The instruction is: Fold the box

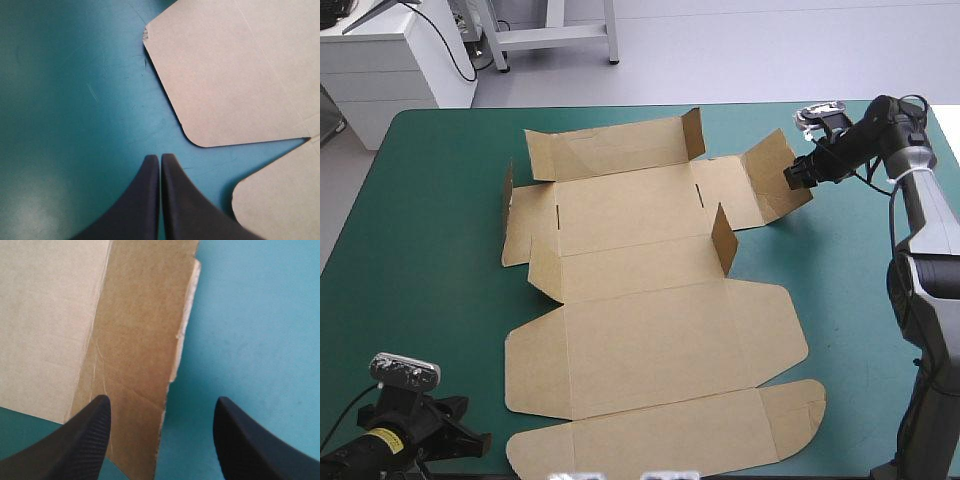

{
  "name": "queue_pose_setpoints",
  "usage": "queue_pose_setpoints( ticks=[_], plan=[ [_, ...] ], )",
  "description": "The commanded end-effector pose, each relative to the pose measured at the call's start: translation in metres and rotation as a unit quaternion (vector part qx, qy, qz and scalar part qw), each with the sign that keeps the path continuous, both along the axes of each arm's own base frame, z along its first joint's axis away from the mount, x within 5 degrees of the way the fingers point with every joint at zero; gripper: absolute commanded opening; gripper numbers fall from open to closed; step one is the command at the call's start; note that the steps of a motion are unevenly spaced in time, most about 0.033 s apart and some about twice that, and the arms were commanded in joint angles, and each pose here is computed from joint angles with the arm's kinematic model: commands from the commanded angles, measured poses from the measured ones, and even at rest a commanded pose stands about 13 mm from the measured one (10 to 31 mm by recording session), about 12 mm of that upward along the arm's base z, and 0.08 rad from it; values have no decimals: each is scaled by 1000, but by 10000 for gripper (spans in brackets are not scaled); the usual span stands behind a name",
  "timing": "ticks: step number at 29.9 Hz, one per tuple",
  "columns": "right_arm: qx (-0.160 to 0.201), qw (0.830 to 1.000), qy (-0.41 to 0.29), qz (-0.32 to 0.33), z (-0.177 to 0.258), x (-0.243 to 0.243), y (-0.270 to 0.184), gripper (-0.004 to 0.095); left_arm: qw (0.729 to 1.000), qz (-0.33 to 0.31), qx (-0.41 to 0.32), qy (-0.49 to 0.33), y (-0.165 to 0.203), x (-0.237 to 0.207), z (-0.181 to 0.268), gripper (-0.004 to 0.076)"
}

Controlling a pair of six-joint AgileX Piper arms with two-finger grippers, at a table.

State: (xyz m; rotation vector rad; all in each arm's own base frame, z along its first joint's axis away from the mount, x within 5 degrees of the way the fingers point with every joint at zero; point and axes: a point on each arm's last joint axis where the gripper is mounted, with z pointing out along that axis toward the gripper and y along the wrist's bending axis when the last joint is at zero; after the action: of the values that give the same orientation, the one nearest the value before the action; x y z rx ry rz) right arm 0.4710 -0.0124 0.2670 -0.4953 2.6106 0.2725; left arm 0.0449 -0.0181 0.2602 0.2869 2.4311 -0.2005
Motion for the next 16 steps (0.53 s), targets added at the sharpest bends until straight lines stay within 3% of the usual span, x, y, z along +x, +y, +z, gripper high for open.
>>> queue_pose_setpoints(
  ticks=[1,5,16],
  plan=[
    [33,998,-43,11,32,-3,5,563,1000,3,-16,-27,-2,4,9,-8],
    [68,997,-44,22,28,0,10,561,1000,3,-16,-27,-2,4,9,-8],
    [81,995,-36,39,27,-1,21,540,1000,3,-16,-27,-2,4,9,-8]
  ],
)
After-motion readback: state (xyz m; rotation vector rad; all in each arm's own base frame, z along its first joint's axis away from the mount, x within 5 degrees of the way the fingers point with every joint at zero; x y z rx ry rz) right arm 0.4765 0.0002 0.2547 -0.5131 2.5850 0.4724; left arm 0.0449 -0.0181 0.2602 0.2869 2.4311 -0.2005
